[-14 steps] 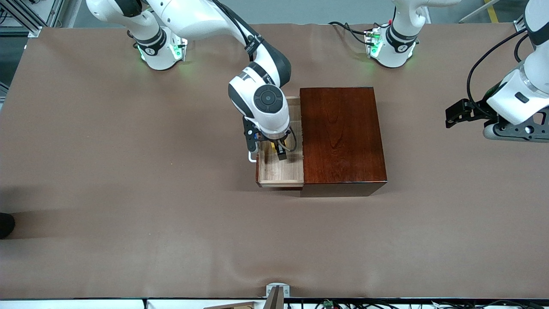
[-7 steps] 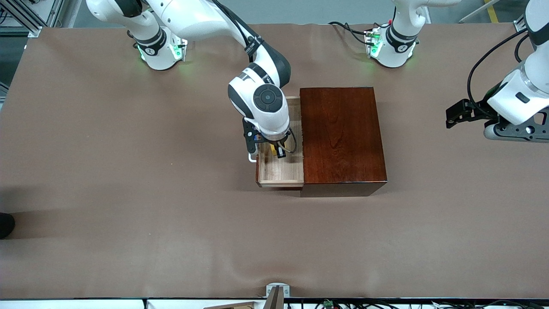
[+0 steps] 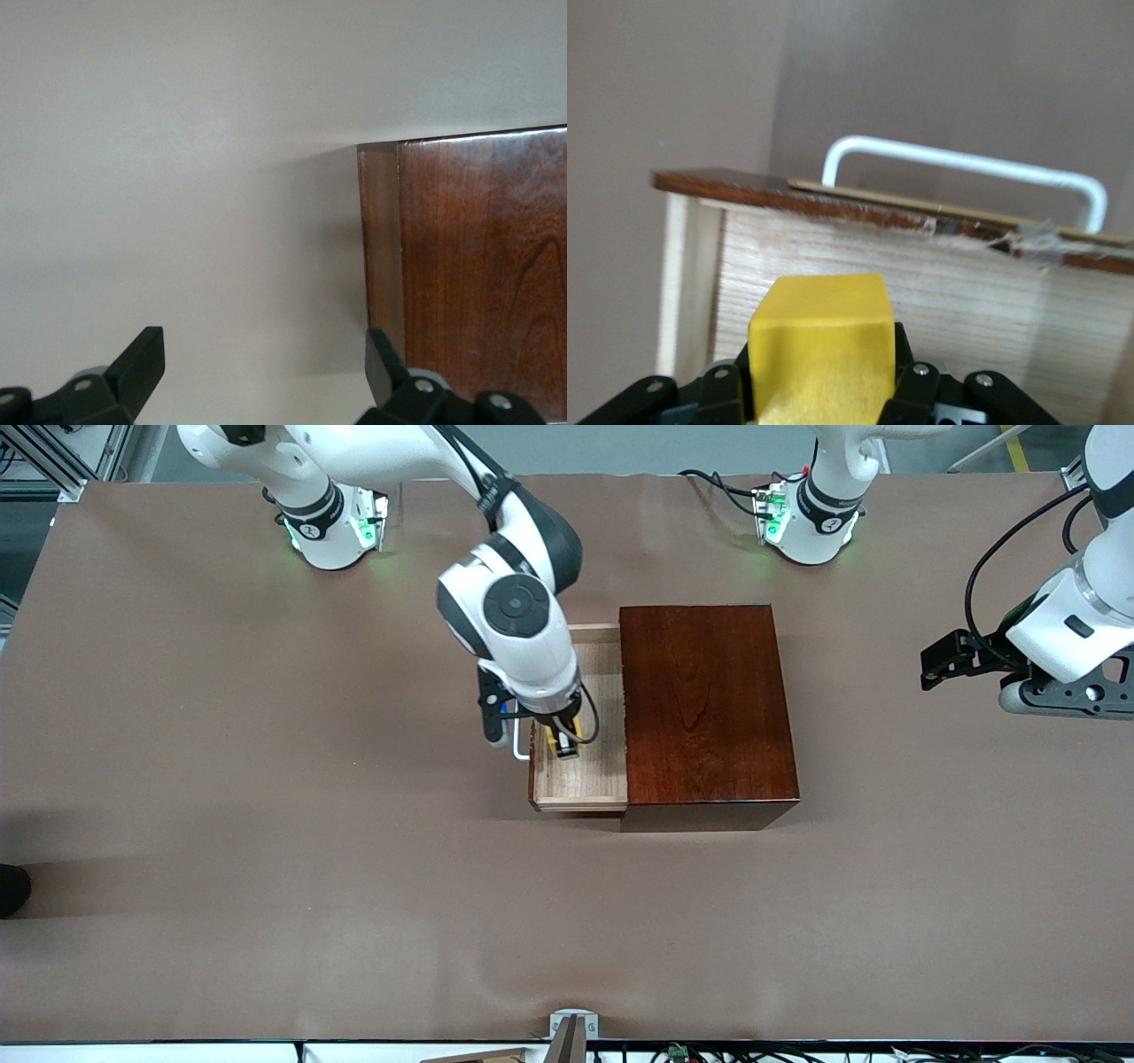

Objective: Open drawer, take yellow block, close drawer
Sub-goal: 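Lift the cube out with the right gripper while the left gripper returns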

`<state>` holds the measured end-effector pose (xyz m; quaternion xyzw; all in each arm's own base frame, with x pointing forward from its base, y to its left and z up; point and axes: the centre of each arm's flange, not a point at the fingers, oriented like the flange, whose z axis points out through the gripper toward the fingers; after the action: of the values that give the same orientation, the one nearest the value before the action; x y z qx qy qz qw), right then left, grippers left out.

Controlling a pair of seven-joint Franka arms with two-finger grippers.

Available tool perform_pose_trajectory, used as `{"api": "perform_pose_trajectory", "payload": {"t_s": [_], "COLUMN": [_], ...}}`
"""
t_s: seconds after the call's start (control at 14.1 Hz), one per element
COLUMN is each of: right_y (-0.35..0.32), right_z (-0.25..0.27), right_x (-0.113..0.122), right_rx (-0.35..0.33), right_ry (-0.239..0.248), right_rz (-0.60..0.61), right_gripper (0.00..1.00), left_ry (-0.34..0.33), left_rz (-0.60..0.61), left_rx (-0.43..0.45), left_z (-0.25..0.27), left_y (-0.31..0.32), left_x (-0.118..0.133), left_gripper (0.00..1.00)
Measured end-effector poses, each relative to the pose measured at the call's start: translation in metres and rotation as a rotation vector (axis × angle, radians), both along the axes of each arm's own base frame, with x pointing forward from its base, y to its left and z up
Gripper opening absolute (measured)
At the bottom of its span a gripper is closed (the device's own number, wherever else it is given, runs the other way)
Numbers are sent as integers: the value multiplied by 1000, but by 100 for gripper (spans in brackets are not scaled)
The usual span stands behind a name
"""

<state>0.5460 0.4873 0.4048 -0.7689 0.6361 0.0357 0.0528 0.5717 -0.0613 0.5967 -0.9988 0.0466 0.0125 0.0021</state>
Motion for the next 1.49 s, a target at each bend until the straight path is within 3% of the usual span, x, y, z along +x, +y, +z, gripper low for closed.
{"api": "perform_pose_trajectory", "payload": {"t_s": [0.21,0.5,1.06,1.27,1.49], "right_y": [-32,-104,-279,-351,-411], "right_z": [53,86,5,-23,-69], "right_x": [8,32,93,107,107], "right_rx": [7,-20,-11,13,18], "right_ry": [-19,12,116,105,60], "right_rz": [105,260,621,731,823], "right_gripper": [56,56,56,56,56], "left_ry": [-1,-7,-15,-20,-19], "left_rz": [-4,-44,-128,-203,-367], "left_rx": [0,-2,-8,-18,-62], "left_z": [0,2,5,8,14], "left_y": [-2,-25,-71,-110,-199], "left_x": [0,-3,-11,-21,-58], "left_gripper": [100,100,100,100,100]}}
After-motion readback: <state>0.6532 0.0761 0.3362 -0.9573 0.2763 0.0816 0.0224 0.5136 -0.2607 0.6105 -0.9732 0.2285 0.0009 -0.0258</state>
